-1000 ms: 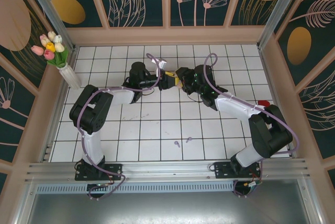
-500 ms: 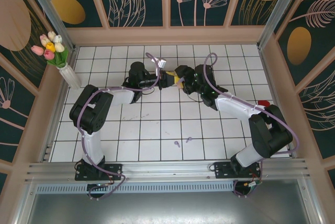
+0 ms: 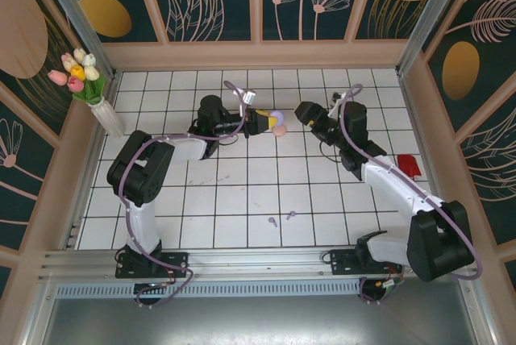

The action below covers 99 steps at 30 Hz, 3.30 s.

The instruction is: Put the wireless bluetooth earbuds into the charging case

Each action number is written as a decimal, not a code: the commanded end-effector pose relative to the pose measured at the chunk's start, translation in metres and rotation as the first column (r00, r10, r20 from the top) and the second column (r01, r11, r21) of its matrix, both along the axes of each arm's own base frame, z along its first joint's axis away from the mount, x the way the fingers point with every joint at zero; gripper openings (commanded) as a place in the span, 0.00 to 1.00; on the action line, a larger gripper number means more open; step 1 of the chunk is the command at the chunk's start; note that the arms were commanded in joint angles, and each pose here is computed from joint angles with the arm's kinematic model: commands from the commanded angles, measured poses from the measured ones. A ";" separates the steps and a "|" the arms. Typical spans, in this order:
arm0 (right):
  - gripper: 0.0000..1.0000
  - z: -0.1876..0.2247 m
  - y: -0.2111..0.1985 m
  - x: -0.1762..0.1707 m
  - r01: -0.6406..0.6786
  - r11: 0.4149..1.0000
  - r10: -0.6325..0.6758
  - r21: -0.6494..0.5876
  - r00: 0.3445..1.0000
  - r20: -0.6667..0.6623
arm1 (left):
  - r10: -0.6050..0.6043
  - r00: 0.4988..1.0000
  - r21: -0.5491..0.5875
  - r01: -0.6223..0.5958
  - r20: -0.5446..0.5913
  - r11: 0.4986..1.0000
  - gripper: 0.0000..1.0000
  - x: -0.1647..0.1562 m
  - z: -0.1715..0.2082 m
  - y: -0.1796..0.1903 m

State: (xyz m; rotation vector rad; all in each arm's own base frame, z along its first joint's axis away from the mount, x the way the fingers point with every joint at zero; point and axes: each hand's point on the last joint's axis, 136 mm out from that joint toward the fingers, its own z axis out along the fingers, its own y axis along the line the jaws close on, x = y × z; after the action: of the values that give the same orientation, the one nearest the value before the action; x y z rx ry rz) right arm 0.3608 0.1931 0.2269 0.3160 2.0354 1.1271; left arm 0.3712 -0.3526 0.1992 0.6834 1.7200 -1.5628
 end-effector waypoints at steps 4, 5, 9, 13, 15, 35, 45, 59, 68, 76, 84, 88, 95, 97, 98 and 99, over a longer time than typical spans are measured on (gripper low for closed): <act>0.70 0.000 0.027 -0.011 -0.200 0.976 0.209 -0.082 0.970 0.126 | -0.021 1.000 -0.010 0.021 0.011 1.000 0.11 -0.002 0.001 0.000; 0.70 0.000 0.030 -0.011 -0.210 0.974 0.220 -0.082 0.967 0.128 | -0.020 1.000 -0.008 0.020 0.012 1.000 0.11 -0.002 0.001 0.000; 0.69 -0.005 0.043 -0.011 -0.253 0.964 0.262 -0.085 0.958 0.119 | -0.017 1.000 -0.002 0.017 0.011 1.000 0.11 -0.002 0.001 0.000; 0.67 -0.015 0.047 -0.010 -0.261 0.961 0.269 -0.089 0.958 0.098 | -0.015 1.000 -0.003 0.015 0.015 1.000 0.11 -0.001 0.002 0.000; 0.67 -0.020 0.046 -0.009 -0.250 0.964 0.258 -0.094 0.962 0.086 | -0.016 1.000 -0.005 0.016 0.018 1.000 0.11 -0.001 0.005 0.000; 0.58 -0.048 0.021 0.010 -0.160 0.985 0.161 -0.064 0.987 0.007 | -0.023 0.999 -0.008 0.024 0.031 1.000 0.10 -0.008 0.009 0.003; 0.58 -0.003 0.031 -0.017 -0.265 0.961 0.274 -0.080 0.953 0.130 | -0.033 0.999 0.002 0.033 0.028 0.999 0.09 -0.008 0.006 0.002; 0.55 -0.039 0.045 0.010 -0.267 0.957 0.274 -0.108 0.961 0.048 | -0.046 0.998 0.002 0.046 0.042 0.999 0.08 -0.011 0.015 0.002; 0.53 -0.051 0.037 0.028 -0.243 0.966 0.245 -0.087 0.969 0.017 | -0.050 0.997 -0.001 0.051 0.053 0.999 0.05 -0.017 0.019 0.005; 0.52 -0.051 0.047 0.027 -0.272 0.960 0.273 -0.072 0.962 0.017 | -0.051 0.997 -0.007 0.052 0.063 0.999 0.05 -0.017 0.023 0.005; 0.53 -0.030 0.038 0.015 -0.261 0.963 0.265 -0.064 0.962 0.060 | -0.051 0.997 0.006 0.051 0.055 0.999 0.05 -0.017 0.017 0.005; 0.54 -0.010 0.033 0.001 -0.277 0.959 0.281 -0.051 0.954 0.106 | -0.065 0.996 0.007 0.065 0.059 0.998 0.05 -0.019 0.017 0.004; 0.51 -0.002 0.018 -0.022 -0.334 0.936 0.349 -0.114 0.923 0.160 | -0.174 0.982 0.004 0.175 0.073 0.985 0.00 -0.032 0.029 0.000; 0.47 -0.003 0.014 -0.025 -0.336 0.932 0.356 -0.135 0.919 0.168 | -0.198 0.977 0.002 0.198 0.080 0.980 0.00 -0.035 0.034 0.000; 0.45 -0.003 0.013 -0.026 -0.340 0.929 0.362 -0.145 0.916 0.171 | -0.210 0.974 0.002 0.211 0.079 0.978 0.00 -0.036 0.035 0.000; 0.44 -0.003 0.013 -0.027 -0.346 0.926 0.370 -0.152 0.913 0.173 | -0.219 0.973 0.003 0.220 0.078 0.976 0.00 -0.037 0.037 0.000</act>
State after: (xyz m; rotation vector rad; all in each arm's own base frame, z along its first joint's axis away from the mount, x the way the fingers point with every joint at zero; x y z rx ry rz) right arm 0.3458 0.2062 0.2287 -0.1433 2.0098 1.2019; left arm 0.3472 -0.3517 0.2055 0.8340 1.7236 -1.6453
